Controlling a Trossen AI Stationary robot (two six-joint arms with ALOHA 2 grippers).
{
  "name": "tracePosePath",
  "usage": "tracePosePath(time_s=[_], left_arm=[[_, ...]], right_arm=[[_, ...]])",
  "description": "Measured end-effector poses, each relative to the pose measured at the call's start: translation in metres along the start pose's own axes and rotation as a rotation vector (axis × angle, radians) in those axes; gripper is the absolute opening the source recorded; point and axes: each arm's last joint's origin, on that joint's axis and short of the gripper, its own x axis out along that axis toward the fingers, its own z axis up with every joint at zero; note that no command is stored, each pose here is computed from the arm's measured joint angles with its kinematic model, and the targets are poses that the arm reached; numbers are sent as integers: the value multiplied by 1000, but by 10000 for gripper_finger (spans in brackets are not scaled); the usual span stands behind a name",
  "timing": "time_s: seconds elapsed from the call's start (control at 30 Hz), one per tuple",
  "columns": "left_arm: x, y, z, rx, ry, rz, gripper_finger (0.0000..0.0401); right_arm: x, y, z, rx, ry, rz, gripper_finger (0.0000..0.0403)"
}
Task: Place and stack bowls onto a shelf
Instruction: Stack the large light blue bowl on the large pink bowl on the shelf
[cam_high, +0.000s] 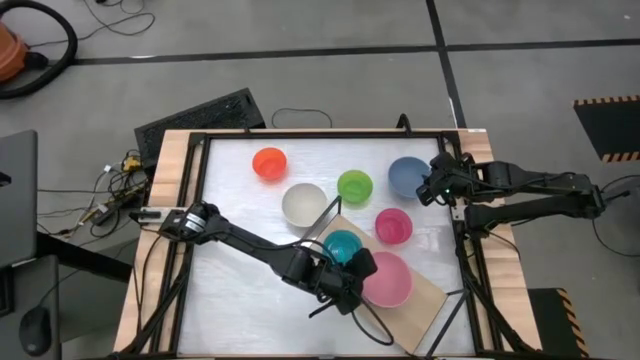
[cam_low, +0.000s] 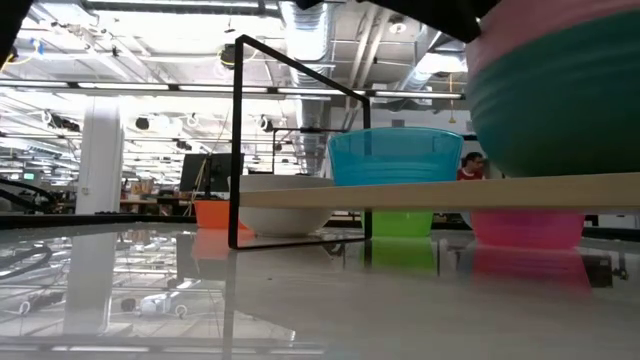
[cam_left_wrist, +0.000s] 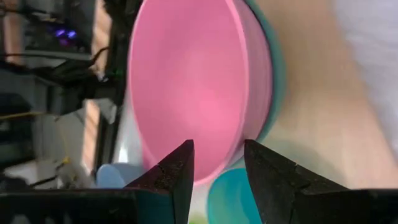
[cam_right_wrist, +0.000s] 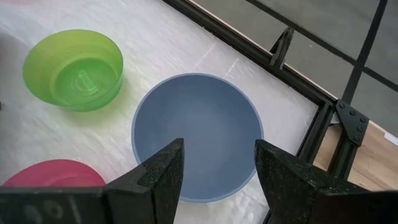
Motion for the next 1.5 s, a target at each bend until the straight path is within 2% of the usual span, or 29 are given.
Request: tracePosePath(time_s=[0.13,0.27,0.47,0.63,0.77,0.9,1.0,1.2,1.37,1.5], left_arm=[[-2,1,4,-10,1,36,128],[-8,5,6,-74,11,62,128],[-25,24,5,-258,-7,101,128],[-46,49,-5,-466,5,113,128],[-72,74,-20,-646,-40,170,128],[-109,92,-41,-762,-58,226,128],[-141,106,-60,-842,-92,274,128],[-193,120,-94,-944,-118,326,128],[-215,120,-113,-974,-93,326,128],[-220,118,-121,-971,-55,312,128]], right_arm=[[0,0,0,0,0,0,221],[0,0,0,0,0,0,221],[0,0,0,6,1,6,221],[8,13,1,-23,89,86,221],[24,30,1,-200,191,89,221],[36,43,-1,-301,278,118,221],[42,51,-1,-330,322,167,221],[56,59,-1,-358,375,168,221],[75,63,3,-359,399,142,221],[91,64,8,-330,406,119,221]])
